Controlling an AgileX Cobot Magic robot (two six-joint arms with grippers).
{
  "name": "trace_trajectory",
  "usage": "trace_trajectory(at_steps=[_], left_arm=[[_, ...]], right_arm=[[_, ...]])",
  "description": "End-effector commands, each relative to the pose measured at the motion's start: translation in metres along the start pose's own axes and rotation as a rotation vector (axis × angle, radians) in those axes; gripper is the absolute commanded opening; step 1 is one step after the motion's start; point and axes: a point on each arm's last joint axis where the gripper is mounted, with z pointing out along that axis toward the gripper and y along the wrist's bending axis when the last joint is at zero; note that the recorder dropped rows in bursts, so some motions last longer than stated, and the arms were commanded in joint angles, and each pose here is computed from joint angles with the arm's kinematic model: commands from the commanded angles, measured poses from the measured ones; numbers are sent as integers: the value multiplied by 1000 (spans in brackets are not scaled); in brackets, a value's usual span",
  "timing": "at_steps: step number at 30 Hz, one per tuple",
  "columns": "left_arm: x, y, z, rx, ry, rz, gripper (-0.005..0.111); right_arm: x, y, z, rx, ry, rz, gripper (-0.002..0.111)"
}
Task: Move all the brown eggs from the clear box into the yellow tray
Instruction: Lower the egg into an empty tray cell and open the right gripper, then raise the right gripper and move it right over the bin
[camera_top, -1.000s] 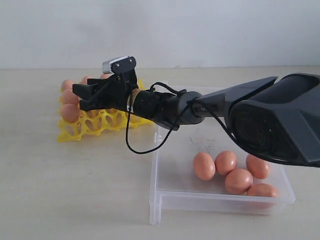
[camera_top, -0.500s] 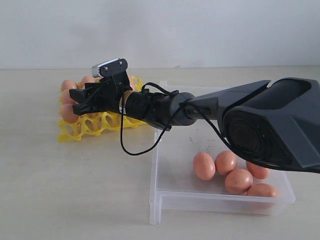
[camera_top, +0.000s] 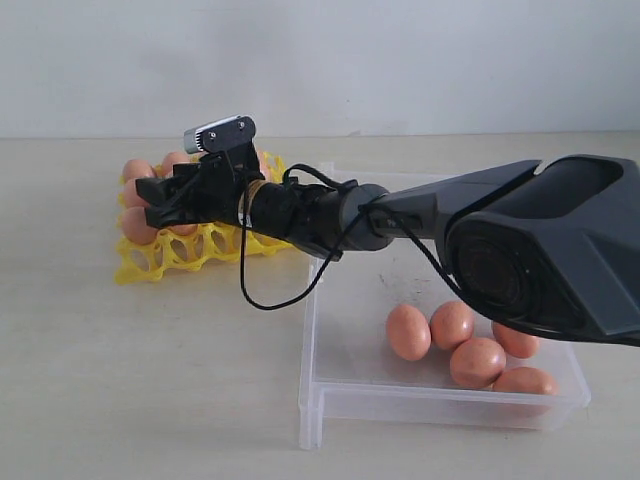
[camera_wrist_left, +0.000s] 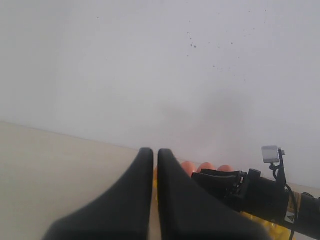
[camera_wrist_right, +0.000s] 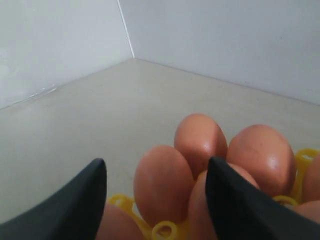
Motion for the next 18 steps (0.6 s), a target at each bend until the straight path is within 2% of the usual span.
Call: trace_trajectory(at_steps=[1,5,11,13,15,16,18], left_arm=[[-1,0,0,5,-4,5,4],[-1,0,0,5,-4,5,4],[-1,0,0,5,-4,5,4],[-1,0,0,5,-4,5,4],[-1,0,0,5,-4,5,4],[-1,0,0,5,-4,5,4],[-1,0,0,5,-4,5,4]], right_arm=[[-10,-2,0,42,25,-2,56],[-34,4,-2,31,-10,-9,55],[-90,17,-12,43,-17,-43,52],[-111,22,-18,68,22,-89,39],[-131,27,-26,102,74,-147,18],[-143,31,-32,115,99,-187,3],[-164,39,-43,121,146,-267,1]])
